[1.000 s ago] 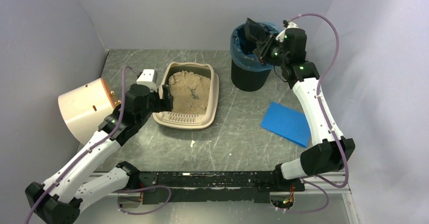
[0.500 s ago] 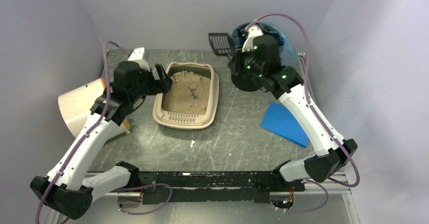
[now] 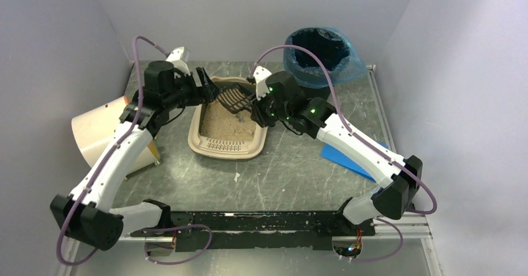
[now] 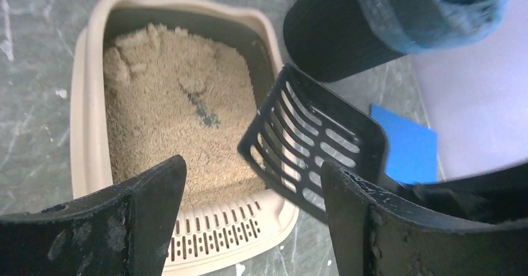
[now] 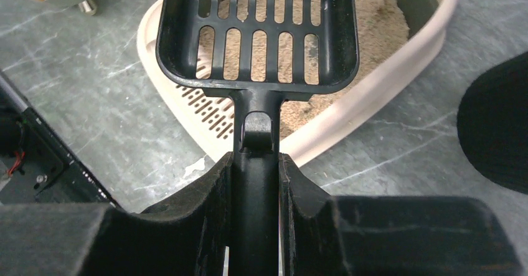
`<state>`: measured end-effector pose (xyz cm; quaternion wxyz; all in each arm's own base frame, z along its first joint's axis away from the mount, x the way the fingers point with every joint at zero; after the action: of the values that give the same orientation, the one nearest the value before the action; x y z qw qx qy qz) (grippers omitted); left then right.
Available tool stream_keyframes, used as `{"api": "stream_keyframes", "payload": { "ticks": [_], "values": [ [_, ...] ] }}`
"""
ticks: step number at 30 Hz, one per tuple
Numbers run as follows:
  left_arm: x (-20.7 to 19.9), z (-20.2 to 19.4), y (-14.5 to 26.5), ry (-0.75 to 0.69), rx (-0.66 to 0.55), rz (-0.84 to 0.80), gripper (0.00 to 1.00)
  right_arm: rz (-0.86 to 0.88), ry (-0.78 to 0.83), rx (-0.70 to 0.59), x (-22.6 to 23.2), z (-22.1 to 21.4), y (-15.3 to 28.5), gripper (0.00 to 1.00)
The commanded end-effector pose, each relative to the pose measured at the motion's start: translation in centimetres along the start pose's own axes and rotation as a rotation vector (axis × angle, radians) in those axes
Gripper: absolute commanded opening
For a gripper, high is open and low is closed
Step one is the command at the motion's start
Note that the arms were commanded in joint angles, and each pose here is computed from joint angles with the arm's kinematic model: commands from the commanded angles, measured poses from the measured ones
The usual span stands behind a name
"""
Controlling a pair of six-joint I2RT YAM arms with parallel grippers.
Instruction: Clean the litter box
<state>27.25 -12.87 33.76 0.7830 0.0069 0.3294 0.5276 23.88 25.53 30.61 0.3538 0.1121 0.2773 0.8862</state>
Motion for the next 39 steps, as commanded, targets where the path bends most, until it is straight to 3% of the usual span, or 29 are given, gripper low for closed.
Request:
{"api": "stream_keyframes", "payload": {
  "ticks": [1,8,11,22,26,30,34,37,39],
  "values": [
    [1.1,-2.2,-2.8,0.005,0.106,-0.023,0.83,0.059,0.067,-0.042,1.3,1.0,0.5,0.04],
    [3.3,-4.8,-4.4,-0.014,0.211,0.07,0.81,0.012,0.072,-0.059,1.2,1.2,1.2,0.12],
    [3.8,-5.9,-4.5,-0.007,0.232,0.073,0.79,0.0,0.068,-0.041,1.1,0.7,0.8,0.21],
    [5.8,-7.8,-5.2,-0.023,0.307,0.173,0.74,-0.006,0.073,-0.01,1.0,-0.3,-0.3,0.17],
    [5.9,-8.0,-5.4,-0.023,0.311,0.175,0.72,-0.009,0.067,0.034,1.0,-1.1,-1.1,0.21],
    [5.4,-7.8,-5.4,-0.019,0.311,0.134,0.69,-0.007,0.036,0.05,1.2,-1.3,-1.6,0.16],
    [5.2,-7.2,-5.2,-0.034,0.302,0.139,0.74,0.001,0.025,0.071,1.3,-1.7,-1.9,0.02],
    [4.4,-5.2,-4.5,-0.081,0.252,0.143,0.81,-0.082,0.025,0.165,0.4,-3.2,-3.3,0.0],
    [3.0,-3.6,-3.9,-0.143,0.167,0.035,0.81,-0.067,0.008,0.21,0.4,-3.8,-4.1,0.0]
  ]
}}
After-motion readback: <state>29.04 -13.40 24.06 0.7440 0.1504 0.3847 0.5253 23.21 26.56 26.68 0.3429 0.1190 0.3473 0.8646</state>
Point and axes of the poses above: each gripper's point midway between its finger pads, its own y axis back along the fingers, its own x axis along the line the jaws close on, z = x × y, the point moved 8 cm from there along y, back along the fingers, and after that the axes turned 3 degrees about y, right-handed, at the moved point
